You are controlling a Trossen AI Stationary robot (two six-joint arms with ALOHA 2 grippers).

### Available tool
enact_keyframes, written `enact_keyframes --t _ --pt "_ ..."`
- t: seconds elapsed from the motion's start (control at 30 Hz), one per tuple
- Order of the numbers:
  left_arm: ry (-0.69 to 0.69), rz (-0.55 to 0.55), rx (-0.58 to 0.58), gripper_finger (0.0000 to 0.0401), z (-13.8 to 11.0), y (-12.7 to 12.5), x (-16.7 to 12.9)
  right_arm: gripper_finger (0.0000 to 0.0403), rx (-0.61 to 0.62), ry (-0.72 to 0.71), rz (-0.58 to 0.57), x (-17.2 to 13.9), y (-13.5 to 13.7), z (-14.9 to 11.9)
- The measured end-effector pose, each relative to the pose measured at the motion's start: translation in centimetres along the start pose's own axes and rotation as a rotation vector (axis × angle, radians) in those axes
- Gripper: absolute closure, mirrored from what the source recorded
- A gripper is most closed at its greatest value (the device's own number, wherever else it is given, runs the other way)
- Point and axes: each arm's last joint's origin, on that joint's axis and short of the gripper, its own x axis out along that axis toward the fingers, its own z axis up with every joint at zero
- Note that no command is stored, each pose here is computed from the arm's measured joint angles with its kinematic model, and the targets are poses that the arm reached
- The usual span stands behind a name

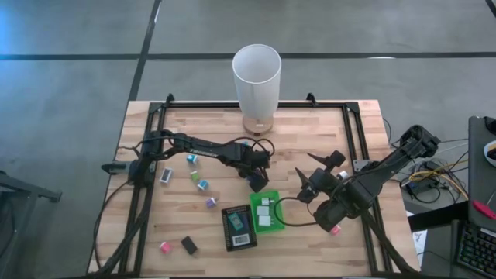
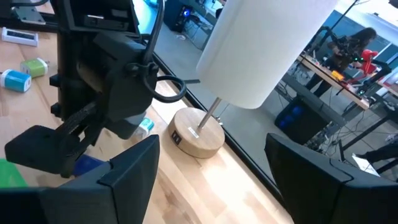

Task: Pick & Place Office items
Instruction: Put the dark blue digital clock into the black bin

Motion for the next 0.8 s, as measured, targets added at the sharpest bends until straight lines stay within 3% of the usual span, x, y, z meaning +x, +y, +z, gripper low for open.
enact_keyframes --t 0.37,0.8 --pt "-0.081 -0.061 -0.025 0.0055 0.3 -0.2 0.9 0.0115 0.001 -0.002 -0.001 0.0 0.0 0.0" --pt "-0.075 -0.052 -0.03 0.0063 0.1 0.0 1.3 0.0115 0.002 -0.002 -0.001 0.0 0.0 0.0"
